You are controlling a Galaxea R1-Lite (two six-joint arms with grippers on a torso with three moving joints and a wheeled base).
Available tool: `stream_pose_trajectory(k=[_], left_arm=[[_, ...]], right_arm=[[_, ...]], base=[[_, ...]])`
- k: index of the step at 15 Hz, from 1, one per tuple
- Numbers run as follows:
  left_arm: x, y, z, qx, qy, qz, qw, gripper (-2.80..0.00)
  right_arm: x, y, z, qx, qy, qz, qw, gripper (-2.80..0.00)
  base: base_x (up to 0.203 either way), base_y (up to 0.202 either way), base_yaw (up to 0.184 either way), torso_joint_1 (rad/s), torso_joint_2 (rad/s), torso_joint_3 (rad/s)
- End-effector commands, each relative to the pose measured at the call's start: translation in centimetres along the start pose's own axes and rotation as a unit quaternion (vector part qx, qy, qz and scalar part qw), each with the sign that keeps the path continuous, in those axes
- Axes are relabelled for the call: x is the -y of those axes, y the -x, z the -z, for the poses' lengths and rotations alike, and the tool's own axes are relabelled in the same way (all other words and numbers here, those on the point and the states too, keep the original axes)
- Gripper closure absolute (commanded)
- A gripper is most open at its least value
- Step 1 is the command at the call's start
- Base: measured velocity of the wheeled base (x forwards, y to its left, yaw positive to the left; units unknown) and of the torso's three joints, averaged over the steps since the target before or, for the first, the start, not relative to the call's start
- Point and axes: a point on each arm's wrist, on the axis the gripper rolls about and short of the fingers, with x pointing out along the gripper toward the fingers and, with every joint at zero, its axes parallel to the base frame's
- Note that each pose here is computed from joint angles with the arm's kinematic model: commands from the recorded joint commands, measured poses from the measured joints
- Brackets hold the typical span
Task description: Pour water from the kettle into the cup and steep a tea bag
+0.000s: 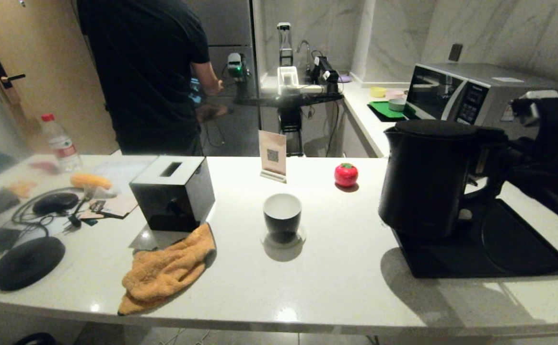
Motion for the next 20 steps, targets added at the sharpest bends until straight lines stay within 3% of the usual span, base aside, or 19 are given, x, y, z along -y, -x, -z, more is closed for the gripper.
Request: stream_pose_trajectory(k=[1, 11, 20], left_arm=[[0.0, 0.0, 0.0, 0.0, 0.0, 0.0, 1.0, 0.0], [0.0, 0.0, 0.0, 0.0, 0.0, 0.0, 1.0, 0.0], [0.0, 0.0, 0.0, 0.0, 0.0, 0.0, 1.0, 0.0]], right_arm=[[-1.0, -0.2, 0.3, -0.004, 0.016, -0.006, 1.0, 0.0], [-6.6, -2.1, 1.3, -0.011, 0.068, -0.039, 0.997, 0.0], [-8.0, -4.3, 0.3, 0.01, 0.088, -0.043, 0.995, 0.0]], base=[[0.0, 0.0, 0.0, 0.0, 0.0, 0.0], [0.0, 0.0, 0.0, 0.0, 0.0, 0.0], [0.0, 0.0, 0.0, 0.0, 0.0, 0.0]])
